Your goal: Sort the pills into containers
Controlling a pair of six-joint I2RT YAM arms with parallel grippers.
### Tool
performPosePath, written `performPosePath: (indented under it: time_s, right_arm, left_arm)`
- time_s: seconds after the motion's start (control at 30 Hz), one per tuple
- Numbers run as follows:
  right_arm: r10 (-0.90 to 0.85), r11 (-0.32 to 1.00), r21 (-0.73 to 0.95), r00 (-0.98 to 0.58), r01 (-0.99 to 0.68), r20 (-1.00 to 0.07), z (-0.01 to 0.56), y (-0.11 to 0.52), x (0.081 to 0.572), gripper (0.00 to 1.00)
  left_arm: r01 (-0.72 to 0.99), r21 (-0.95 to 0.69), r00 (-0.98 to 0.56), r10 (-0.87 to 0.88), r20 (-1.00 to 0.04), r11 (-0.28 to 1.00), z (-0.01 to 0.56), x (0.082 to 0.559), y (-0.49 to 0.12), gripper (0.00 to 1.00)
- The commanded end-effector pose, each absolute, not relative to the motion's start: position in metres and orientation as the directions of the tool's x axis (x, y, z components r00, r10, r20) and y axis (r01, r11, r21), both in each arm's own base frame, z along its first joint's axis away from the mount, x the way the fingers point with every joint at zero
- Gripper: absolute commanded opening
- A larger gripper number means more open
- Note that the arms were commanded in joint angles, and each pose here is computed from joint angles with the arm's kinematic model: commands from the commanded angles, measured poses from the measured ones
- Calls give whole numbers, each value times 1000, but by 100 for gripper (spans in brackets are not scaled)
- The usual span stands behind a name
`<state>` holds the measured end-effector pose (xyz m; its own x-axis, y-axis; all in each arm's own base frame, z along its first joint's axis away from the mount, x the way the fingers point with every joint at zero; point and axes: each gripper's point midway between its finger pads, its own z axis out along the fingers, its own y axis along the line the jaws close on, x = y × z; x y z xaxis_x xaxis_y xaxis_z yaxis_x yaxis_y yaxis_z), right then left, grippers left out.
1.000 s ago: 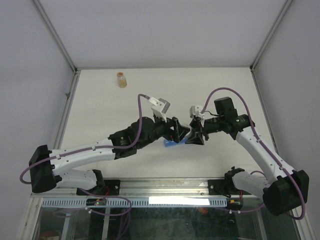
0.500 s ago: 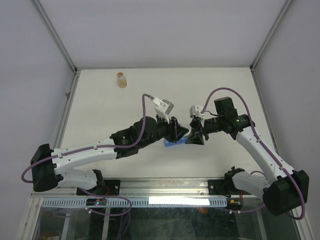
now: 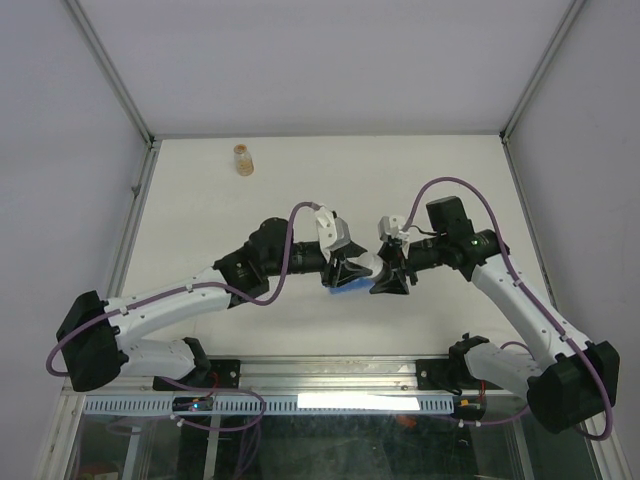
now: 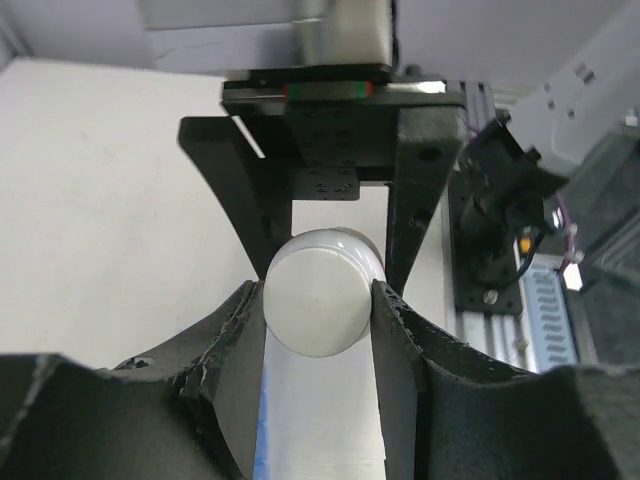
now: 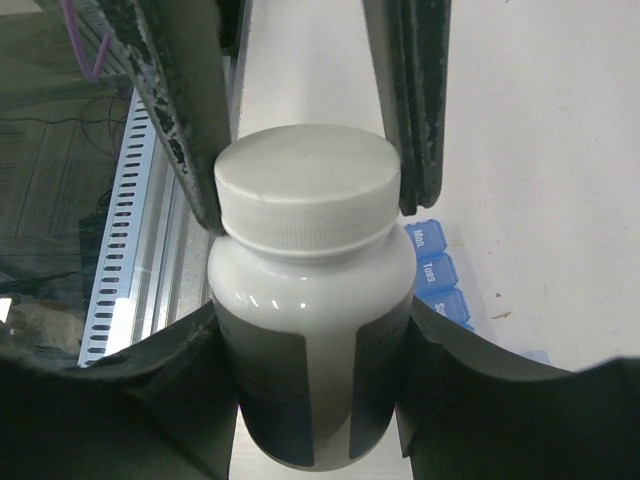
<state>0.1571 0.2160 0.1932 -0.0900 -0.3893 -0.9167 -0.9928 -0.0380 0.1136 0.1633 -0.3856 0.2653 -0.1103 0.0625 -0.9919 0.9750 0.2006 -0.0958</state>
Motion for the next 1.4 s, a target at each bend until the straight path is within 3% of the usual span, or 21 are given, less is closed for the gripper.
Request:
performPosePath:
  time_s: [0.0,0.07,0.2,0.3,0.5,0.7,0.77,0.83,0.97,1.2,1.37]
  right_arm:
    - [-348,-16,21,-15,-1000,-937,215,219,172,0]
    - [-346,-17,17,-10,-1000,-938,216,218,172,0]
    - [-344,-18,16,-9,-1000,-939,217,218,172,0]
    - [-342,-21,13,-5,-1000,-940,217,218,171,0]
    - [-341,-22,13,-5,-1000,-940,217,218,171,0]
    - [-343,-22,15,-6,-1000,-939,216,218,171,0]
    - [-345,-20,14,-7,-1000,-939,216,218,172,0]
    - [-345,-20,14,-7,-1000,-938,216,218,172,0]
    - [-347,-18,18,-10,-1000,-938,215,218,173,0]
    - [-349,-17,19,-12,-1000,-937,214,218,173,0]
    - [-349,-17,21,-14,-1000,-937,214,218,173,0]
  left_arm:
    - [937,233,241,-2,-971,-261,266,109,-388,22]
    - [935,251,256,-10,-967,-252,270,119,-392,33]
    - [962,244,237,-70,-969,-121,291,143,-398,78]
    - [974,221,225,-160,-961,45,312,159,-387,98]
    - [976,-4,60,-289,-955,217,337,165,-349,99]
    - [883,-421,-332,-356,-873,208,331,165,-340,99]
    - [823,-525,-430,-367,-825,215,326,167,-340,89]
    - [750,-587,-490,-341,-802,303,311,175,-343,79]
    - [696,-534,-469,-259,-845,480,299,171,-359,76]
    - [690,-489,-462,-196,-865,533,298,172,-376,74]
    - [697,-469,-454,-172,-874,542,297,176,-383,66]
